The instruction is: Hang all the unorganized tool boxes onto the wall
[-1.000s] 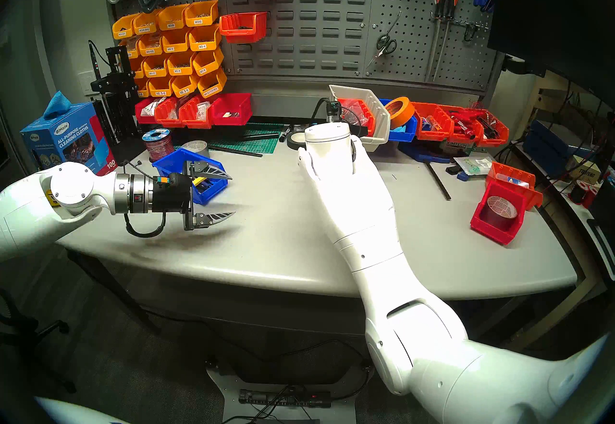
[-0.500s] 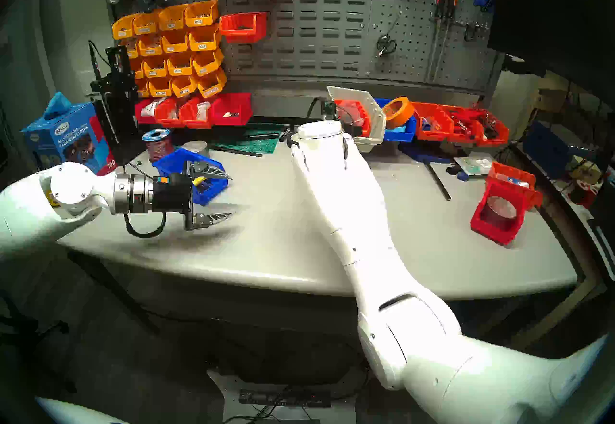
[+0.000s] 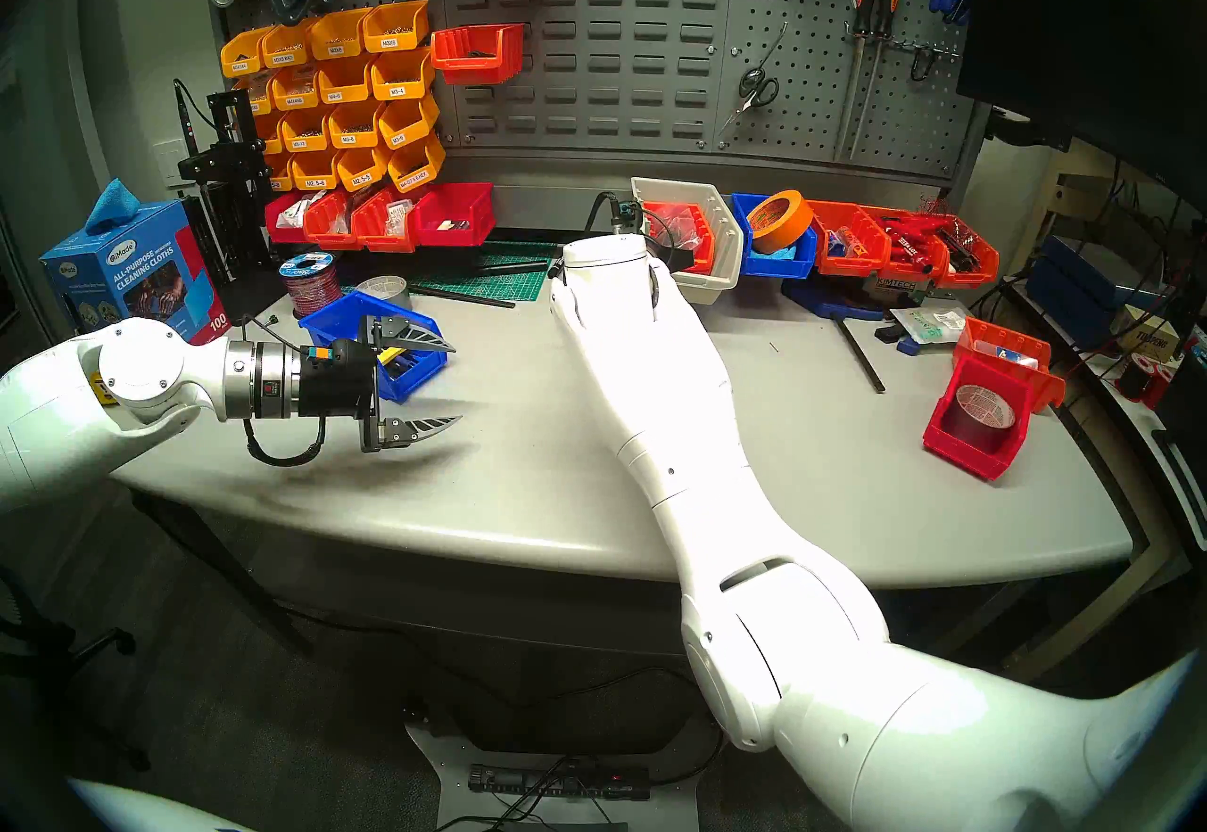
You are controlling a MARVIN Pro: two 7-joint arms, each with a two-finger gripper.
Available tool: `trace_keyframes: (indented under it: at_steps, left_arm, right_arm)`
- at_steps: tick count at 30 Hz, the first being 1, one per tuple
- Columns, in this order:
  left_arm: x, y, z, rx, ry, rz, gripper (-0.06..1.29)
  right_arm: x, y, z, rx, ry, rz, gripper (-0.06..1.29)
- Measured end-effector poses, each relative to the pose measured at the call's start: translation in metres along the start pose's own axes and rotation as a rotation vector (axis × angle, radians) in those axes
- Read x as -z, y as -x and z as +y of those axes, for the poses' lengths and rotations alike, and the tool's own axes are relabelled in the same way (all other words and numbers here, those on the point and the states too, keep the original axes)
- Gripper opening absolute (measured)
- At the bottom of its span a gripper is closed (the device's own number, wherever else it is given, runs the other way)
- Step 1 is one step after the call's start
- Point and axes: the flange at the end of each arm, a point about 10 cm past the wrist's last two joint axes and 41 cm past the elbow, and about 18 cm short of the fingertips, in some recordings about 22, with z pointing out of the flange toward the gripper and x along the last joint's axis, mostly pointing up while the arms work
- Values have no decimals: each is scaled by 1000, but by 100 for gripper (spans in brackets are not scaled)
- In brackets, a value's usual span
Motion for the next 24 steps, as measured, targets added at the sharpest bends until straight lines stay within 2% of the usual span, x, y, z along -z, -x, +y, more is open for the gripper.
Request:
trace_keyframes:
  at_steps: [12,24]
  left_arm:
    - [0,0,0,0,0,0,124]
    - [0,0,0,0,0,0,124]
  right_arm:
    - [-7,-4,-11,5,9,-18,11]
    - [-7,2,-9,11,15,-10,11]
